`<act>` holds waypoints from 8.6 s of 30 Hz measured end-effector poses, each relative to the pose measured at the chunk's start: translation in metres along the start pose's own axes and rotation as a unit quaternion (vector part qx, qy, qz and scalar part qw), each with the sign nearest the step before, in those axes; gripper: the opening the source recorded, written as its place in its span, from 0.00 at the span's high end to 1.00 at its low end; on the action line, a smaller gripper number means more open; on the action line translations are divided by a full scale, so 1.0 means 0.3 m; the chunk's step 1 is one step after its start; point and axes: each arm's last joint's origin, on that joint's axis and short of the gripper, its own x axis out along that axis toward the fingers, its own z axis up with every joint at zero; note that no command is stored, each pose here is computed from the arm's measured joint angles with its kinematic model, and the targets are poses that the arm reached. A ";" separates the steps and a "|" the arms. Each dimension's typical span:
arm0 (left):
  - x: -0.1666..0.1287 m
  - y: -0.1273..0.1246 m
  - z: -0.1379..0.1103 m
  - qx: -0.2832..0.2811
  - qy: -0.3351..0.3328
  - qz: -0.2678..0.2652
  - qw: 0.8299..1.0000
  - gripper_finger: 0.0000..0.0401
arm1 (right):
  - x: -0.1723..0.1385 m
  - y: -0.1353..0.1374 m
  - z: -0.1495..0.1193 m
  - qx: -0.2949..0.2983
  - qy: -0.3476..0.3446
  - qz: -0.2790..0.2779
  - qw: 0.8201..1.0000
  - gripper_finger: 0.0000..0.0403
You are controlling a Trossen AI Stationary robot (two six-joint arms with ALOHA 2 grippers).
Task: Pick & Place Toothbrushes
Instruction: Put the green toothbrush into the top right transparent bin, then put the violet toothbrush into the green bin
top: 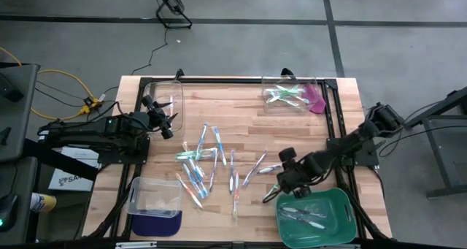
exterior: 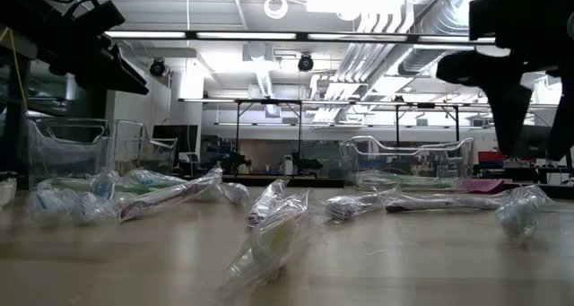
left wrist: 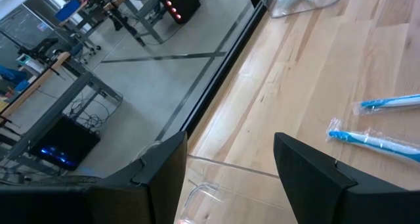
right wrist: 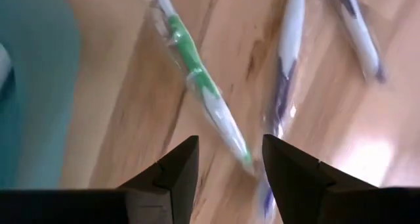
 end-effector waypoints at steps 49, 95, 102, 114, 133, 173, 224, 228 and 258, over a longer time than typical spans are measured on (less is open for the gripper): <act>0.000 -0.001 -0.005 0.005 0.006 -0.002 1.000 0.45 | 0.131 -0.076 -0.036 -0.028 -0.004 0.056 0.998 0.74; 0.000 -0.001 -0.005 0.004 0.007 -0.002 1.000 0.45 | 0.085 -0.128 -0.022 0.022 0.106 0.096 0.989 0.96; 0.000 -0.001 -0.005 0.004 0.007 -0.002 1.000 0.45 | -0.005 -0.180 0.018 0.084 0.132 0.077 0.985 0.96; 0.000 -0.001 -0.005 0.004 0.007 -0.002 1.000 0.45 | -0.136 -0.316 -0.021 0.165 0.247 -0.103 0.949 0.95; 0.000 -0.002 -0.007 0.006 0.008 -0.002 1.000 0.45 | -0.173 -0.575 -0.161 0.278 0.298 -0.270 0.873 0.95; 0.000 -0.005 -0.013 0.009 0.014 -0.011 1.000 0.45 | -0.131 -0.926 -0.390 0.303 0.265 -0.200 0.893 0.82; 0.000 -0.004 -0.012 0.005 0.014 -0.011 1.000 0.45 | -0.194 -0.628 -0.155 0.396 0.008 0.149 0.906 0.73; 0.000 -0.005 -0.013 0.002 0.015 -0.011 1.000 0.45 | -0.149 -0.553 -0.116 0.350 0.004 0.157 0.923 0.73; 0.000 0.005 0.001 0.050 0.004 0.024 0.998 0.45 | -0.111 -0.305 -0.035 0.201 0.024 0.003 0.979 0.73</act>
